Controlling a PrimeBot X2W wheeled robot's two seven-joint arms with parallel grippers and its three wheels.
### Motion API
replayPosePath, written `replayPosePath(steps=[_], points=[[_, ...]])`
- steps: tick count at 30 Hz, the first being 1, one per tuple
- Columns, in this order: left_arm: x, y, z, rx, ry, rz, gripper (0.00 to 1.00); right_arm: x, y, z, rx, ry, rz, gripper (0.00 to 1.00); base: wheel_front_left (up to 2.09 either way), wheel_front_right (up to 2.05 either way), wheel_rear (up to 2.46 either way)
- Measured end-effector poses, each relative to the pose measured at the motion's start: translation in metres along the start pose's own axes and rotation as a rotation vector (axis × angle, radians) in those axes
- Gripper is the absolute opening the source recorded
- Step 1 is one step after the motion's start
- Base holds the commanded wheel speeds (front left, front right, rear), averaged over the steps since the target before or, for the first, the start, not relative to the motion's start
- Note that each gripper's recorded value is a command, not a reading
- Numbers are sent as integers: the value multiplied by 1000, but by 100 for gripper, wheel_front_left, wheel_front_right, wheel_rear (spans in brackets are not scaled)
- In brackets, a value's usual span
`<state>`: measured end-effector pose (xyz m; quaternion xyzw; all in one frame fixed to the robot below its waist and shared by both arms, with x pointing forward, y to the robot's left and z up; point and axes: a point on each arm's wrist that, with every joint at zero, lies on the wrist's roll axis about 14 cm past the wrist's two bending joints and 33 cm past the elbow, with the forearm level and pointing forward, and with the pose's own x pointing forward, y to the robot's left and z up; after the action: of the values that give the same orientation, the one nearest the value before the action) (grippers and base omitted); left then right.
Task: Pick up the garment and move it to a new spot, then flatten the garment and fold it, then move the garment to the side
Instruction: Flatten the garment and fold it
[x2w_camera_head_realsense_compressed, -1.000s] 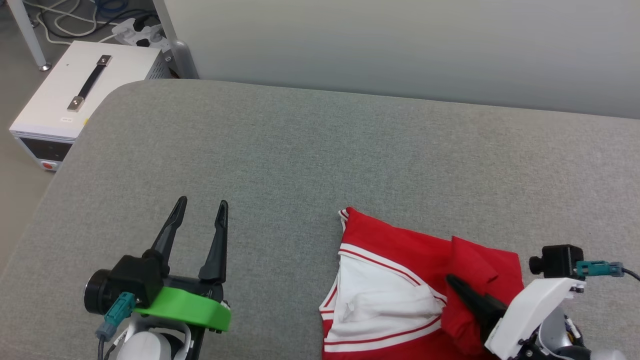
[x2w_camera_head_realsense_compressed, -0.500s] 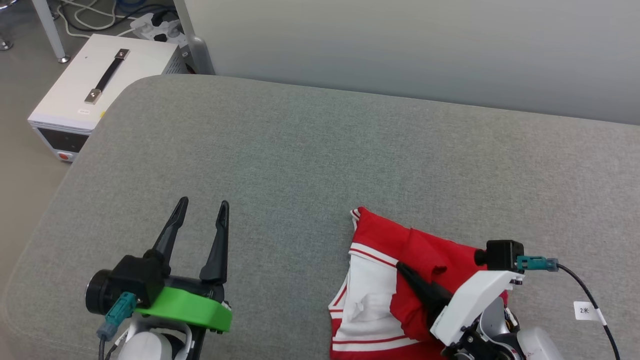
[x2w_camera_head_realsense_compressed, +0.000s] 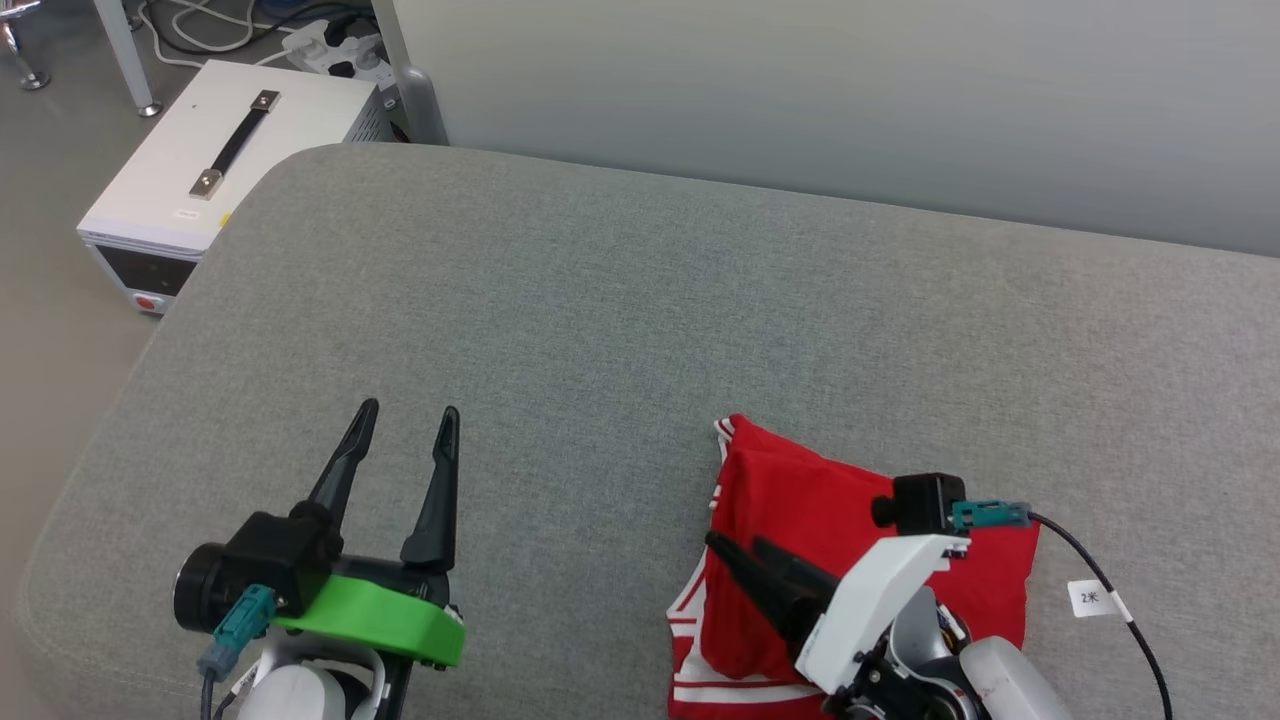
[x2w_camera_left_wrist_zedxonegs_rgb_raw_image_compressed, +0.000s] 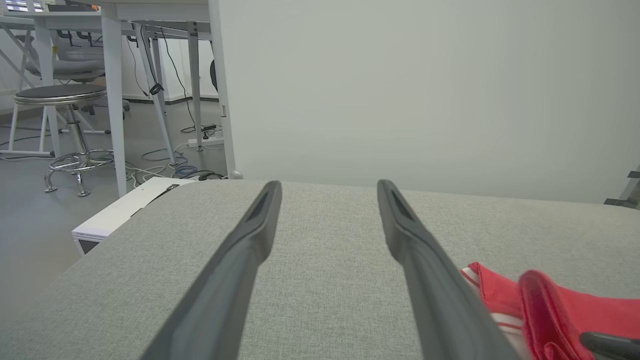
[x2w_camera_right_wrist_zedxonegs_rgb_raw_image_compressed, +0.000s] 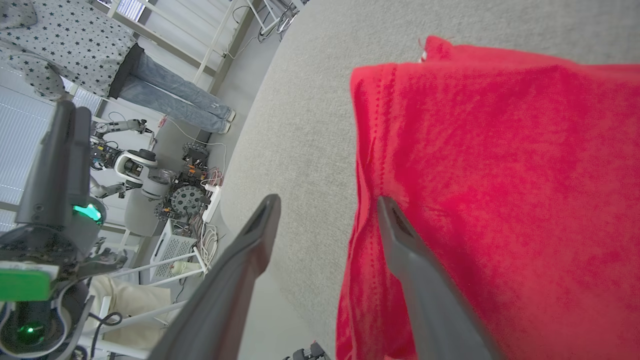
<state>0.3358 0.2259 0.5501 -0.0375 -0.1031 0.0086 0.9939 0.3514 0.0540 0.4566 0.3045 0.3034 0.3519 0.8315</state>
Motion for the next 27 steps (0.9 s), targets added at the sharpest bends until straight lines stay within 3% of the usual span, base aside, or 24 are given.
replayPosePath(steps=[8, 14, 22, 27], points=[[-1, -2, 3, -2, -9, -7, 100, 5, 40, 0, -39, 12, 113, 100, 0, 0, 0], [1, -9, 4, -8, -17, -30, 100, 2, 38, 24, -152, -49, 78, 100, 0, 0, 0], [7, -24, 6, -19, -26, -77, 100, -27, 14, 102, -592, -225, -107, 100, 0, 0, 0], [10, -35, 7, -46, -32, -106, 100, -65, -4, 148, -796, -360, -219, 100, 0, 0, 0]])
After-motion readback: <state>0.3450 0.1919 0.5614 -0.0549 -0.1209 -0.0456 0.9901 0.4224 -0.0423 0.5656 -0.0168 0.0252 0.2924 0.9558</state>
